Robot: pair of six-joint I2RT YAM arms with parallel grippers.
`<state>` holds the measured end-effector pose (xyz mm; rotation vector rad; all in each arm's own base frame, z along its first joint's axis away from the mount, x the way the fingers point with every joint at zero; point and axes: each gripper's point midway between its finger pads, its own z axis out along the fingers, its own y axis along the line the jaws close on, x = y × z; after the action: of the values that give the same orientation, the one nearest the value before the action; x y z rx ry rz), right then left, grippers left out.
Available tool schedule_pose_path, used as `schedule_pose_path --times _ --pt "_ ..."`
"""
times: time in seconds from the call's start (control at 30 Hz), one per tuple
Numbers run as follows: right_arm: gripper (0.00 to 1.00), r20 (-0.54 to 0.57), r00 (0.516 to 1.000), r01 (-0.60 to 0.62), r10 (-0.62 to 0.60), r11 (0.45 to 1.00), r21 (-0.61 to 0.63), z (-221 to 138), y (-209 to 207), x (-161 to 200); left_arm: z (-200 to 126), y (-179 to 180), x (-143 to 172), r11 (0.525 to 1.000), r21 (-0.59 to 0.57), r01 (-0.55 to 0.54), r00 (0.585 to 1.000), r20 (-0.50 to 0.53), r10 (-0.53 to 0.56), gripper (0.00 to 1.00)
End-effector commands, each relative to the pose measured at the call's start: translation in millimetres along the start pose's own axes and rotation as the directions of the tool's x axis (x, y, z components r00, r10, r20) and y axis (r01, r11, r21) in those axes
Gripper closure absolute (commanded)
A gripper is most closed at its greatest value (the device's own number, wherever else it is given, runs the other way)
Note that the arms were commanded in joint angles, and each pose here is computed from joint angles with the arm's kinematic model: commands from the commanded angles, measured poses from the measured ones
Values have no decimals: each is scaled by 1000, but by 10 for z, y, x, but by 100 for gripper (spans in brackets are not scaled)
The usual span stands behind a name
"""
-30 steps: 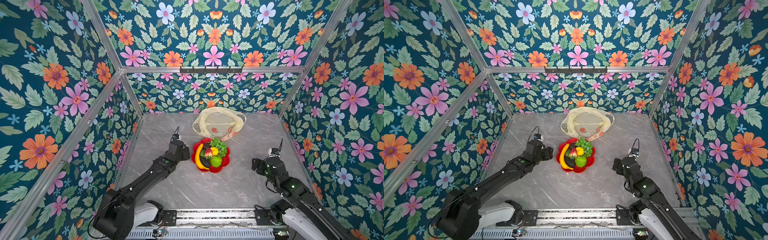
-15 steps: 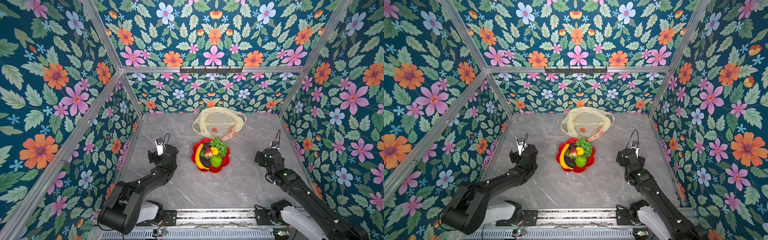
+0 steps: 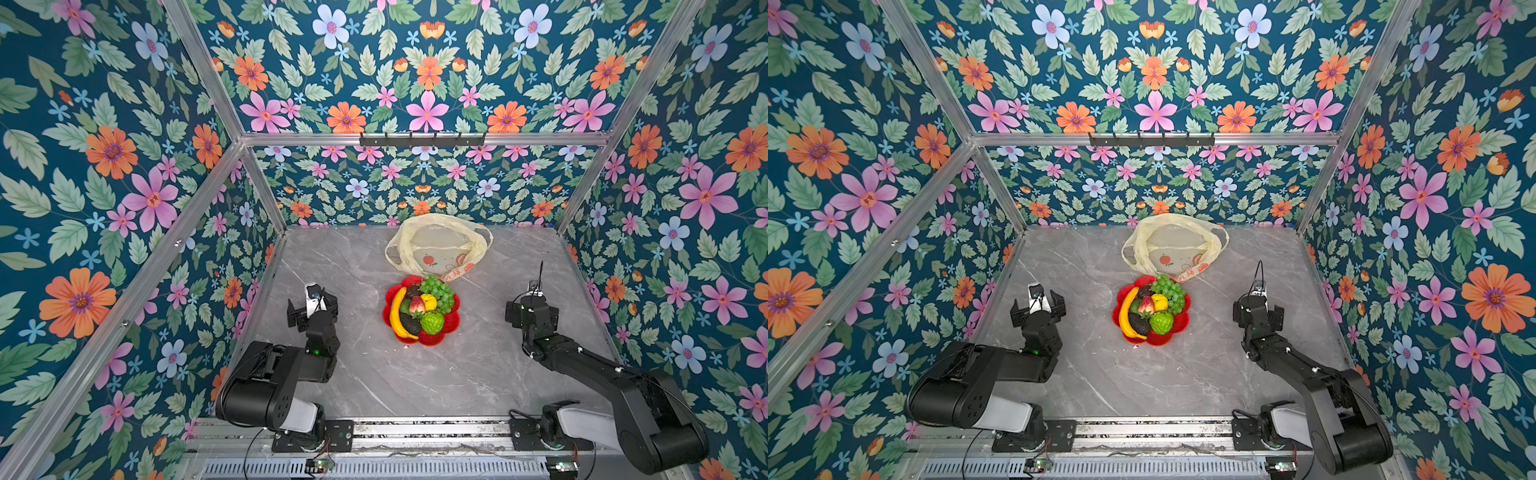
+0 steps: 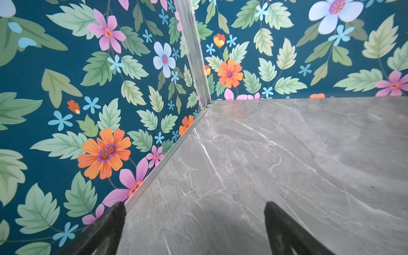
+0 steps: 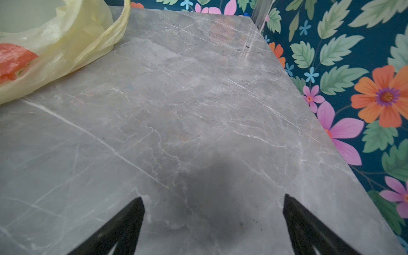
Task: Take fruits out of the plastic bag
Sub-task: Reset both arms
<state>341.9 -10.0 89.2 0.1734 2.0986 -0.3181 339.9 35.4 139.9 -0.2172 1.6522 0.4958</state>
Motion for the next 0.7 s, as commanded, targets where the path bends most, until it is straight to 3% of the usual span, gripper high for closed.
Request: schedule_pose_path --times 0.0,0.13,0.2,0.27,0.33,0.4,0.67 --pt "1 120 993 6 -1 999 -43 29 80 -309 -22 -295 -134 976 203 74 994 58 -88 0" --pt "1 156 988 -1 17 995 -104 54 81 -348 182 -298 -44 983 168 69 996 40 -76 0" --pt "1 172 982 -53 79 987 -151 96 19 -386 306 -280 120 973 193 128 991 -73 -116 0" --pt "1 151 977 -115 151 968 -224 180 -10 -334 388 -263 136 972 195 130 991 -34 -126 0" --pt "1 142 975 -129 171 955 -266 276 29 -265 401 -278 234 967 205 149 985 -113 -128 0" --pt "1 135 978 -114 159 951 -287 258 65 -251 398 -255 158 967 207 146 989 -56 -137 0" --pt "1 154 973 -128 171 958 -257 263 7 -249 391 -240 169 970 198 144 989 -62 -134 0"
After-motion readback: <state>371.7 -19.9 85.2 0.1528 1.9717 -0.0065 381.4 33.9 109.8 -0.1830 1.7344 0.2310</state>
